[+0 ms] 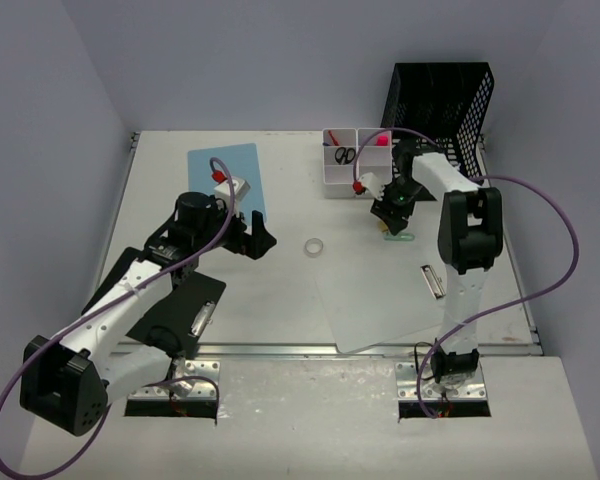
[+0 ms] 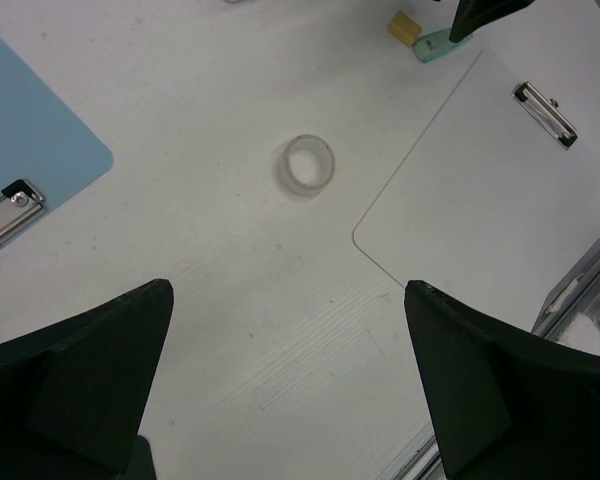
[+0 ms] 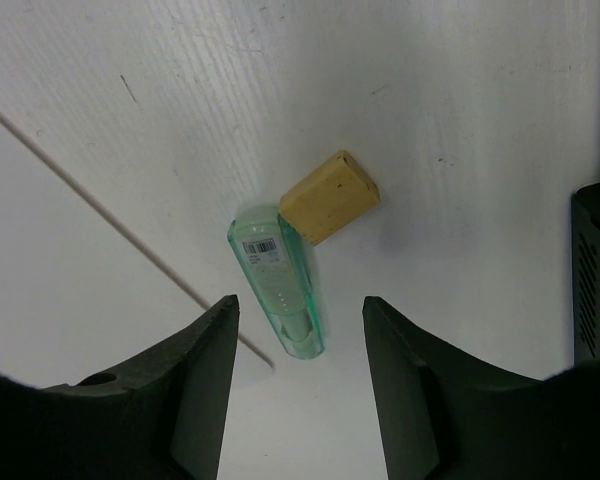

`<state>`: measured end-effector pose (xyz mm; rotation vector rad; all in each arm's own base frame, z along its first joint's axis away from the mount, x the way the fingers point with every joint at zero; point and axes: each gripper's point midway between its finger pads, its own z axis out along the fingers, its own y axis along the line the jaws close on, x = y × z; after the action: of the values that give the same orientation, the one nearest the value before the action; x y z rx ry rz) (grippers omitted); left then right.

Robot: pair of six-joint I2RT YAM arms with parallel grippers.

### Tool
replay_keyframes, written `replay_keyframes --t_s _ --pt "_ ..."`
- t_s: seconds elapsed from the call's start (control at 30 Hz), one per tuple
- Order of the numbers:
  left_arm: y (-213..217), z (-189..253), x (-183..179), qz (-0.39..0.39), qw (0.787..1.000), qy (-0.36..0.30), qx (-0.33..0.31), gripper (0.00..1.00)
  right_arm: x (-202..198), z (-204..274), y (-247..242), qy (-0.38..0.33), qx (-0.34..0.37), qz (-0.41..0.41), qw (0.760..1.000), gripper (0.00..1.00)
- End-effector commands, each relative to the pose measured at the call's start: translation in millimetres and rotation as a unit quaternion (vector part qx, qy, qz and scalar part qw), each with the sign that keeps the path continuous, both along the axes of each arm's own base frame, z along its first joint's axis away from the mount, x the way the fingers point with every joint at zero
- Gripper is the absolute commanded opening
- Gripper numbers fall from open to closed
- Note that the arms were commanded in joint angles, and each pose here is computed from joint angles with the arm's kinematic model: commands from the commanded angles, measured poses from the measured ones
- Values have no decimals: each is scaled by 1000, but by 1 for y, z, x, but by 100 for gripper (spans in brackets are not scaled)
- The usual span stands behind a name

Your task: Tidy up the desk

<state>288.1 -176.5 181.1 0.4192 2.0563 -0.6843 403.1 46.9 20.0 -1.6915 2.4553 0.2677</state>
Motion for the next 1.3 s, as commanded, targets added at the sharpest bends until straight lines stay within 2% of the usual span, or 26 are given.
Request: replay_keyframes --t_s 0.0,0.5,0.53,0.57,0.63,0.67,0.7,0.83,0.97,1.07,1.1,1.17,1.2,1.23,1.27 --pt "-2 15 9 -1 1000 -25 -14 99 3 -9 1 -5 -2 10 1000 53" --pt "-2 12 10 1 1000 -16 -15 99 -20 -35 10 8 -26 44 999 49" --pt "-2 12 9 1 1000 -16 -15 99 -20 -36 9 3 -30 45 999 45" --pt "-2 12 9 1 1000 -16 -15 99 -22 -34 10 1 -31 49 998 32" --pt "-2 14 9 2 1000 -17 -15 99 -23 -23 10 -6 -30 51 998 18" --pt "-2 14 9 2 1000 -18 -15 99 -24 -18 11 -10 -30 52 998 5" --pt "-1 15 9 2 1000 -18 -15 99 -24 -10 11 -15 -30 52 998 2" --pt "-2 18 7 2 1000 -19 -20 99 -16 37 20 -55 -3 44 998 1" --pt "-3 20 6 2 1000 -16 -27 99 21 101 46 -129 65 8 989 1" --pt "-3 20 6 2 999 -17 -28 99 50 135 67 -192 134 -60 970 1" --pt "-3 21 7 3 999 -18 -28 99 75 152 73 -251 154 -67 953 1" --pt "-3 22 7 3 999 -18 -28 99 86 163 76 -296 180 -98 933 1" --pt "-3 21 7 5 999 -18 -28 99 112 186 75 -357 202 -134 902 1" --pt "-3 21 7 5 999 -18 -27 99 115 184 74 -372 208 -155 891 1" --pt "-3 21 7 5 999 -17 -28 99 129 198 75 -401 235 -184 866 1"
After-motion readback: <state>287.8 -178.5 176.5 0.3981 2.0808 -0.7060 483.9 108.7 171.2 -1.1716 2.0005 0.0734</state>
